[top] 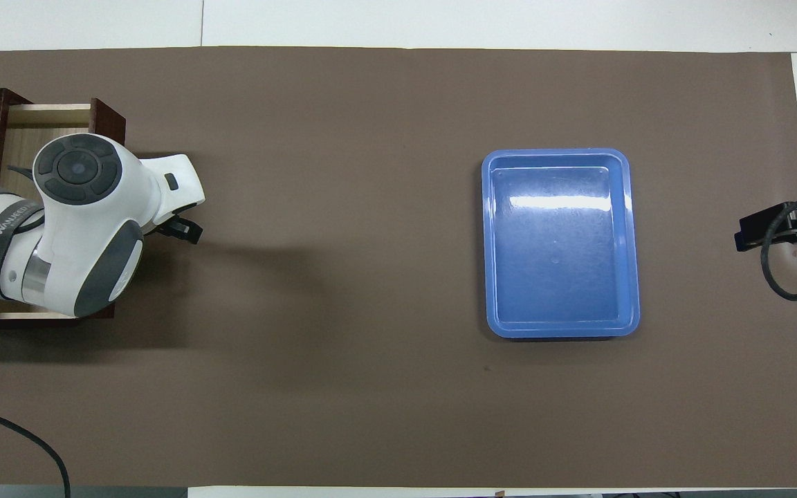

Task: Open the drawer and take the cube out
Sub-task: 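Pull the wooden drawer open by its handle with the left gripper, then reach the left gripper into the open drawer toward the yellow cube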

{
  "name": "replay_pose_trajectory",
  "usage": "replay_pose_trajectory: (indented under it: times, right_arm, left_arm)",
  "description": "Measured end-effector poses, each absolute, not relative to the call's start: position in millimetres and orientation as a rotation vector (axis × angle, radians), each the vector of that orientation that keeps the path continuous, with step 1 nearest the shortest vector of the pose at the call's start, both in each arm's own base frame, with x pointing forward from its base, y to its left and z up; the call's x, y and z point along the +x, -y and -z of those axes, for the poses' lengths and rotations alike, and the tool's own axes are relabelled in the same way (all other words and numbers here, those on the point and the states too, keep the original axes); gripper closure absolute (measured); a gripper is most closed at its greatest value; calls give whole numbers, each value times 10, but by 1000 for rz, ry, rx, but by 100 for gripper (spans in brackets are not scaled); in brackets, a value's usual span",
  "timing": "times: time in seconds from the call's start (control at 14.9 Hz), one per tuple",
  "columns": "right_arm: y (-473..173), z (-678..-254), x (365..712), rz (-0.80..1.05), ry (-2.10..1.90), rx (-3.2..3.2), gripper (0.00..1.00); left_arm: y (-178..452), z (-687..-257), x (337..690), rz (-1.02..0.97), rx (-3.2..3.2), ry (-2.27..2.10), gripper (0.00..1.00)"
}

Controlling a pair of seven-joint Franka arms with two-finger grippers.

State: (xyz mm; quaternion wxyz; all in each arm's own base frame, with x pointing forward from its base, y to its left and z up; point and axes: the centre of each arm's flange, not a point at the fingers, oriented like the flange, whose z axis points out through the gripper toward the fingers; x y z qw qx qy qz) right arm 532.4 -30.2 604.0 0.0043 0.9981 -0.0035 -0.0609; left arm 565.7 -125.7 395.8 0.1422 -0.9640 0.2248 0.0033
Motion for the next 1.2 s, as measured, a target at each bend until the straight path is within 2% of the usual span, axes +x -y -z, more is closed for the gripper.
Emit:
replay_pose_trajectory:
  times: [0.13, 0.47, 0.74, 1.2]
  right_arm:
    - [302, -6040, 5324, 191, 11, 3127, 0]
    - [302, -6040, 5324, 191, 11, 3127, 0]
    - [302, -6040, 5324, 191, 11, 3127, 0]
    - [302, -6040, 5324, 191, 11, 3127, 0]
  left_arm:
    - [1299, -4162, 5687, -60, -2769, -629, 0]
    - [1515, -5193, 5932, -16, -2888, -504, 0]
    - [1302, -5271, 6076, 5, -2975, -149, 0]
    - [83, -5407, 6252, -4, -3011, 953, 0]
